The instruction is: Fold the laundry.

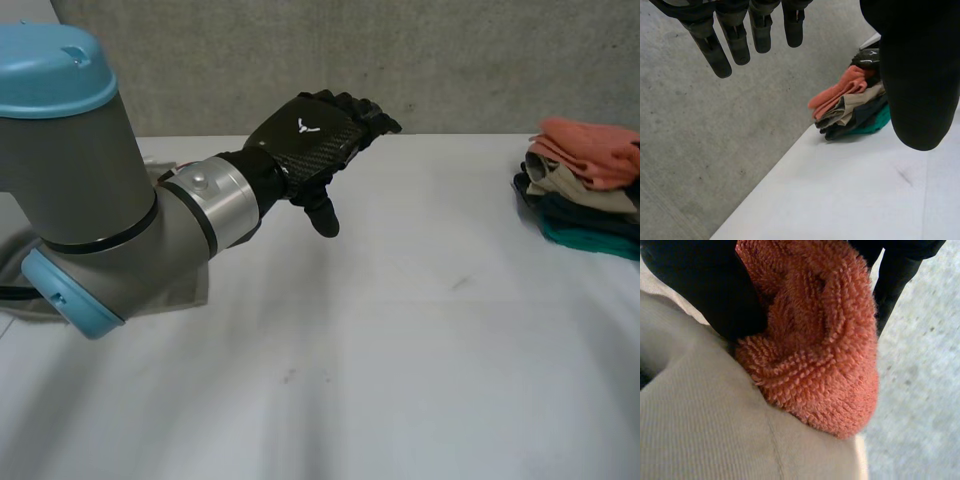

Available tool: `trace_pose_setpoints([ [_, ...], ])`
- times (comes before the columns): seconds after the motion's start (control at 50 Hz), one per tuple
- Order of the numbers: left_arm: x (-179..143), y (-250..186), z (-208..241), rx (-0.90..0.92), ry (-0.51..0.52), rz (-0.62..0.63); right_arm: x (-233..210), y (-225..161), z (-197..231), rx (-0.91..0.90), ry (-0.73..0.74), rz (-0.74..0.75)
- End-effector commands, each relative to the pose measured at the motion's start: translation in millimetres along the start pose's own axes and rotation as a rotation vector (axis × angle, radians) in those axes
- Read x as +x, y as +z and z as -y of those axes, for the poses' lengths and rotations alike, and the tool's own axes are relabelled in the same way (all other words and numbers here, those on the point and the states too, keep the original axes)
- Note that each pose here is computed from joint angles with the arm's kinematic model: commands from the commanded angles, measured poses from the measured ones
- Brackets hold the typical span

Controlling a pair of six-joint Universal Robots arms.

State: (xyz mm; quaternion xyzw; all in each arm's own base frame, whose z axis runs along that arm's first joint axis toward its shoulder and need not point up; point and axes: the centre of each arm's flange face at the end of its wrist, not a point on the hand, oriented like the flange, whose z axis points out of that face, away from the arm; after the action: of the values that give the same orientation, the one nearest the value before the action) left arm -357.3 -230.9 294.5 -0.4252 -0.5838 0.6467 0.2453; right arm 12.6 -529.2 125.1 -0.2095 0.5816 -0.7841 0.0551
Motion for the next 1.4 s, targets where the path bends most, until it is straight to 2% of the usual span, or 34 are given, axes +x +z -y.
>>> trace_pose_setpoints([
  [0.02,0.9,-1.6,0.2,-0.002,-0.002,0.000,0.1,-4.5,19.1,-0.006,-0.004,0.024],
  [0.18,11.4,-3.9,8.5,0.017,0.003,-0.023,9.4,-6.5,73.6,-0.029,0.011,-0.056],
  [0.26,16.1,-9.1,17.8,0.037,0.004,-0.030,30.0,-26.2,88.0,-0.155,0.060,-0.180],
  [0.32,17.3,-12.5,20.8,0.042,0.006,-0.032,47.0,-41.1,97.9,-0.233,0.039,-0.258],
  [0.4,19.6,-18.4,27.4,0.054,0.010,-0.033,77.4,-65.4,116.2,-0.369,-0.067,-0.405],
  [0.42,19.5,-20.1,29.9,0.059,0.011,-0.032,87.2,-71.5,124.4,-0.411,-0.132,-0.462],
  [0.5,18.5,-25.6,42.1,0.092,0.024,-0.022,100.3,-68.7,163.2,-0.392,-0.324,-0.580],
  [0.56,16.2,-28.8,51.8,0.123,0.035,-0.010,81.8,-51.2,184.1,-0.308,-0.367,-0.573],
  [0.58,13.8,-32.0,59.3,0.147,0.043,0.006,58.0,-35.3,198.3,-0.223,-0.370,-0.532],
  [0.64,7.3,-37.5,70.3,0.179,0.049,0.049,23.2,-22.0,226.0,-0.083,-0.364,-0.479],
  [0.66,2.4,-40.9,76.2,0.194,0.049,0.090,-2.4,-20.1,244.8,0.002,-0.349,-0.437],
  [0.7,-6.6,-44.3,80.9,0.202,0.049,0.154,-27.0,-21.5,256.5,0.072,-0.333,-0.380],
  [0.76,-40.9,-51.9,78.2,0.171,0.060,0.345,-85.7,-29.7,261.2,0.152,-0.289,-0.201],
  [0.78,-52.5,-54.4,74.2,0.152,0.063,0.403,-102.1,-32.5,259.6,0.162,-0.281,-0.149],
  [0.8,-77.8,-61.2,63.3,0.099,0.079,0.519,-133.3,-39.3,254.8,0.171,-0.263,-0.048],
  [0.86,-115.8,-73.0,35.7,-0.023,0.124,0.674,-177.8,-52.5,246.3,0.160,-0.227,0.089],
  [0.88,-134.9,-81.3,13.1,-0.122,0.162,0.743,-199.7,-61.3,239.1,0.135,-0.208,0.150],
  [0.92,-147.8,-86.7,-12.2,-0.218,0.199,0.771,-215.1,-69.3,231.8,0.106,-0.198,0.188],
  [1.0,-175.4,-88.1,-82.2,-0.426,0.281,0.761,-233.3,-84.1,210.4,0.013,-0.193,0.245],
  [1.02,-183.5,-86.3,-111.4,-0.489,0.299,0.734,-239.0,-88.1,199.1,-0.028,-0.193,0.266],
  [1.08,-197.1,-84.7,-159.9,-0.557,0.298,0.647,-244.6,-92.9,181.2,-0.085,-0.211,0.289],
  [1.2,-228.8,-76.8,-203.6,-0.503,0.271,0.554,-247.4,-99.9,162.5,-0.153,-0.255,0.311],
  [1.34,-247.7,-63.2,-256.9,-0.534,0.249,0.543,-249.9,-105.9,150.8,-0.193,-0.245,0.323],
  [1.4,-249.5,-62.0,-265.7,-0.539,0.240,0.542,-250.4,-106.6,148.6,-0.200,-0.244,0.324],
])
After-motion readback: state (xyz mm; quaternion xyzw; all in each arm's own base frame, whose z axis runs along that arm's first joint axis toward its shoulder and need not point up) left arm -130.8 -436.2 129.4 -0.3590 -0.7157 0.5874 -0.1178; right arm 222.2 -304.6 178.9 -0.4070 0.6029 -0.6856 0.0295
